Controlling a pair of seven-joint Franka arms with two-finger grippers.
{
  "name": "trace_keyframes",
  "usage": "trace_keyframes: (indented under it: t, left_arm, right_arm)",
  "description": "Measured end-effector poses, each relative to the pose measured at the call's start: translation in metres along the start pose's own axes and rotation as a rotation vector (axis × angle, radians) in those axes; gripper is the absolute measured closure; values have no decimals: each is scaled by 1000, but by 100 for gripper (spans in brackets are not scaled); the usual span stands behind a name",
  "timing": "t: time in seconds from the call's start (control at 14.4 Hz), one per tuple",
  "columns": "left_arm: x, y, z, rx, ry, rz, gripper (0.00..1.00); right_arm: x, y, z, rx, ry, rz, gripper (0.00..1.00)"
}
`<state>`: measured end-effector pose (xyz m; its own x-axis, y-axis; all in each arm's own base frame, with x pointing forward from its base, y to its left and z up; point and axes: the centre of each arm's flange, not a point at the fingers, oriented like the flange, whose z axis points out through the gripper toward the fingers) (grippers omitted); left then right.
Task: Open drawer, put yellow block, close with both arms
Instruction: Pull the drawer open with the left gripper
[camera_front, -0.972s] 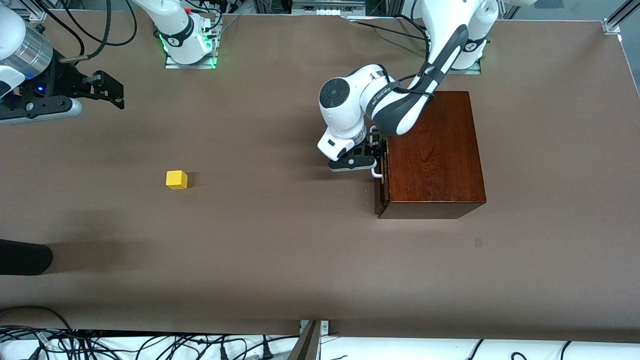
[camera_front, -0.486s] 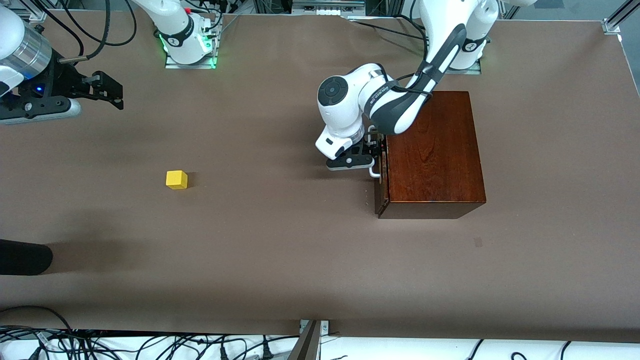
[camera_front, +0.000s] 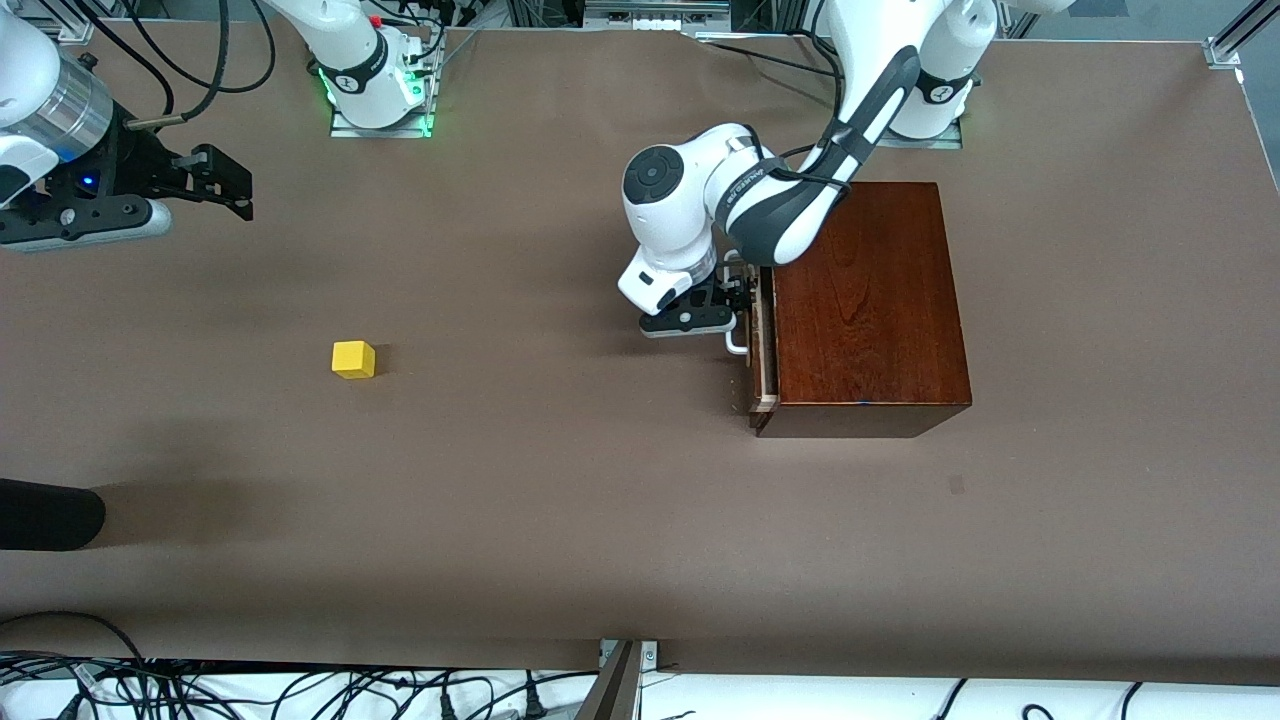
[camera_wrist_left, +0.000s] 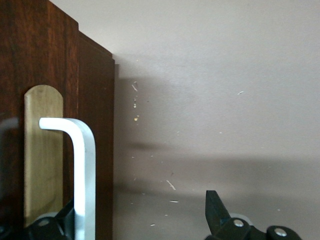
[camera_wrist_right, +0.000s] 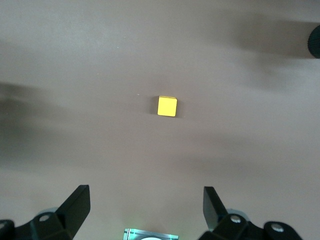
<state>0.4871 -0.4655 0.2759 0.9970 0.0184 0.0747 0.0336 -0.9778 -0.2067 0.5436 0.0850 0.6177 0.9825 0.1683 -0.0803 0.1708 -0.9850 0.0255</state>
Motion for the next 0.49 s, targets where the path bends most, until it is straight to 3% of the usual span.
trace_keyframes:
  t: [0.49]
  left_arm:
    - [-3,25,-12,-28,17,-1,0]
  right_arm:
    - [4,2,1,-8,12,2,0]
